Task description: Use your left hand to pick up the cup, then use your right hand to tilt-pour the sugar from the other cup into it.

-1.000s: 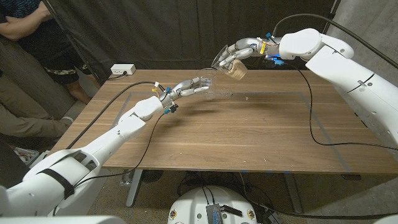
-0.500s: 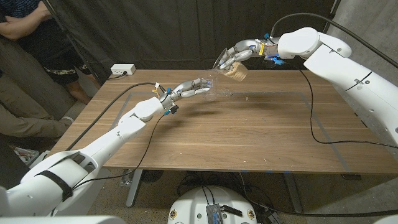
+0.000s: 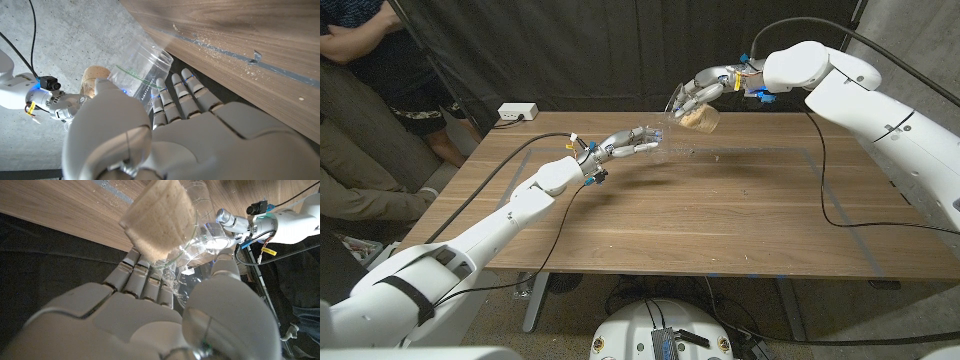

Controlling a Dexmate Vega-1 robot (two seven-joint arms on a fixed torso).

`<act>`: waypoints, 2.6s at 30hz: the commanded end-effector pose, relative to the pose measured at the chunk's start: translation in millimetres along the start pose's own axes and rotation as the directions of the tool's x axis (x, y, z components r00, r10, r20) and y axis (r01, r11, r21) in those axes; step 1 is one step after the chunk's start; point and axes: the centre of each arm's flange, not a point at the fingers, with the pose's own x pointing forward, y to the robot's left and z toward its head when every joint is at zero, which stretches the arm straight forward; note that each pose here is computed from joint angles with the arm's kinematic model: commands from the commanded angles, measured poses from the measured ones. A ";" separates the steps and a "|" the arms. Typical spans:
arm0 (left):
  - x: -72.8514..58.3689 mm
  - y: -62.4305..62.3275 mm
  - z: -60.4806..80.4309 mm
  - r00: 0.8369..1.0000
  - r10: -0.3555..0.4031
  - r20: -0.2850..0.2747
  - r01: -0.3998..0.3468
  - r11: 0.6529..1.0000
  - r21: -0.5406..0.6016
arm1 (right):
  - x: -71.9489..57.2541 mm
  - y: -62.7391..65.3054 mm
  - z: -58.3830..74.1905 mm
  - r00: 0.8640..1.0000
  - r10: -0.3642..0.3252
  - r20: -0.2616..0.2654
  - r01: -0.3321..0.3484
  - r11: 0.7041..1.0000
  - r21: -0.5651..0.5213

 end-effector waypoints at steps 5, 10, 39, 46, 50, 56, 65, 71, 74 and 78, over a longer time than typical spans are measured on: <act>-0.6 -0.5 3.4 1.000 -0.007 -0.005 0.007 1.000 0.016 | 4.4 1.3 5.7 0.999 0.054 -0.004 -0.054 0.996 -0.067; -1.0 -0.6 4.0 1.000 -0.005 -0.003 0.005 1.000 0.016 | 4.7 0.5 8.0 0.998 0.065 -0.008 -0.065 0.993 -0.094; -10.9 -15.3 -4.9 0.999 0.004 0.049 -0.004 1.000 0.015 | 5.8 -5.1 16.6 0.996 0.087 -0.023 -0.090 0.986 -0.137; -12.7 -16.2 -8.5 0.999 0.014 0.051 -0.015 1.000 0.012 | 7.1 -6.4 22.1 0.995 0.098 -0.031 -0.101 0.982 -0.161; -13.0 -15.8 -10.3 0.999 0.021 0.050 -0.021 1.000 0.008 | 7.3 -6.8 26.5 0.994 0.106 -0.042 -0.112 0.976 -0.188; -13.3 -14.4 -11.7 0.999 0.025 0.048 -0.026 1.000 0.008 | 8.0 -7.0 30.9 0.992 0.117 -0.046 -0.124 0.970 -0.207; -11.5 -15.3 -11.3 0.998 0.022 0.055 -0.022 1.000 0.005 | 9.3 -7.4 33.2 0.991 0.125 -0.053 -0.134 0.964 -0.229; -10.5 -16.2 -11.7 0.998 0.019 0.057 -0.020 1.000 0.003 | 9.9 -7.2 34.8 0.989 0.138 -0.060 -0.148 0.958 -0.246; -9.9 -16.3 -11.7 0.998 0.019 0.058 -0.019 1.000 0.002 | 10.3 -7.4 36.0 0.987 0.145 -0.064 -0.157 0.953 -0.259; -9.6 -16.7 -11.6 0.998 0.018 0.061 -0.018 1.000 0.000 | 10.6 -9.2 36.3 0.986 0.150 -0.069 -0.163 0.950 -0.266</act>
